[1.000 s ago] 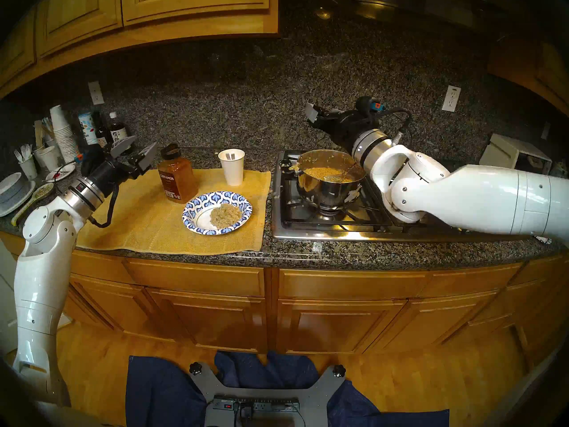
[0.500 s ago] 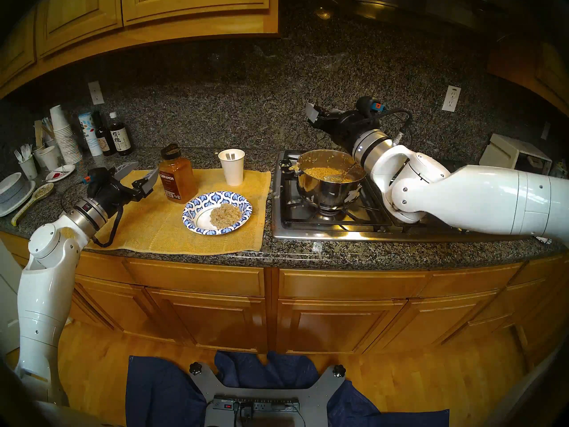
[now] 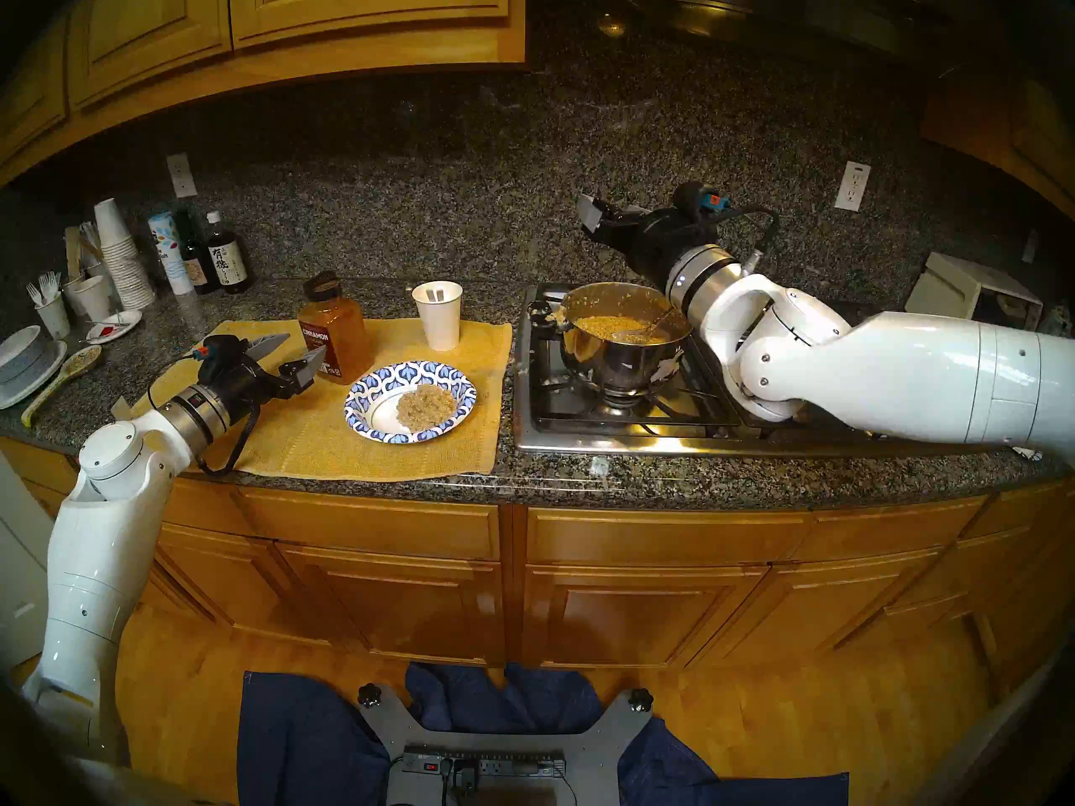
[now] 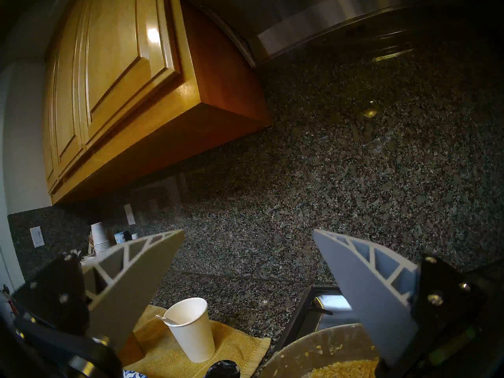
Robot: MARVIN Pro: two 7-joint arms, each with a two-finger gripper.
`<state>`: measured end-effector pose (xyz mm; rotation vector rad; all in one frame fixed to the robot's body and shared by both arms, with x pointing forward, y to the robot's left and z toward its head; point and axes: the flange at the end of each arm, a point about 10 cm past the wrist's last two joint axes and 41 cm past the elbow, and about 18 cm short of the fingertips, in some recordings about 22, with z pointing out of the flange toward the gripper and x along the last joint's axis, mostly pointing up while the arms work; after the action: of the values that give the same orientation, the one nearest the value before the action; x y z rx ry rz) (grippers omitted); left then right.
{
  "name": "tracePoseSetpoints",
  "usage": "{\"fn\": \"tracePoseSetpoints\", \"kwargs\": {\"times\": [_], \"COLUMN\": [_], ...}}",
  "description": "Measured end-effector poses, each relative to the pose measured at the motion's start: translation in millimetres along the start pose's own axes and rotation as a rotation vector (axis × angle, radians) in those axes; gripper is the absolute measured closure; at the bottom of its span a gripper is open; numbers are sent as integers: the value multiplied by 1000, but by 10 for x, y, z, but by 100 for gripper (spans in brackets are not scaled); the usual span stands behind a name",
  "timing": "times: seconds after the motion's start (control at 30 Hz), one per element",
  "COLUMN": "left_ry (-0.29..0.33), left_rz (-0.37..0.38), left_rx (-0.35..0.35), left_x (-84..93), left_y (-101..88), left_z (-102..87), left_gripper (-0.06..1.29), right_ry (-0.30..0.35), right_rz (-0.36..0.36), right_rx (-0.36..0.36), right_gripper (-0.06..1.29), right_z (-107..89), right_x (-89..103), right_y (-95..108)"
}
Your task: Scoop oatmeal into bowl, add cinnamon, and put a spoon inside bowl
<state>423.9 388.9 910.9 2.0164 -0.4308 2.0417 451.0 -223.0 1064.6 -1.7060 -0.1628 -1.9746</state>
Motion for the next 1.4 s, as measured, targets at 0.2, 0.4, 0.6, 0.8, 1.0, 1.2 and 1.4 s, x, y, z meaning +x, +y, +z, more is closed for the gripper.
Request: {"fn": "tracePoseSetpoints", "kwargs": {"times": [0.2,0.4,0.6,0.8,1.0,1.2,1.4], "left_ry": [12,18,22,21,19,20,10], "left_rz": [10,8,7,5,4,2,7], "left_rx": [8,-27,-47,-43,-45,-48,-41], "left_x": [54,77,88,68,54,45,13], "left_y": [-43,22,54,25,21,31,21], "left_z": [66,169,206,208,236,277,327], "left_gripper": [0,0,0,0,0,0,0], "right_ry": [0,0,0,0,-1,-1,-1], "right_rz": [0,0,0,0,0,0,0], "right_rx": [0,0,0,0,0,1,1], "right_gripper": [2,2,2,2,2,2,2], "right_z": [-1,-1,-1,-2,-2,-2,-3], "right_x": [-1,-1,-2,-2,-2,-3,-3], "right_y": [1,1,1,1,1,1,1]}}
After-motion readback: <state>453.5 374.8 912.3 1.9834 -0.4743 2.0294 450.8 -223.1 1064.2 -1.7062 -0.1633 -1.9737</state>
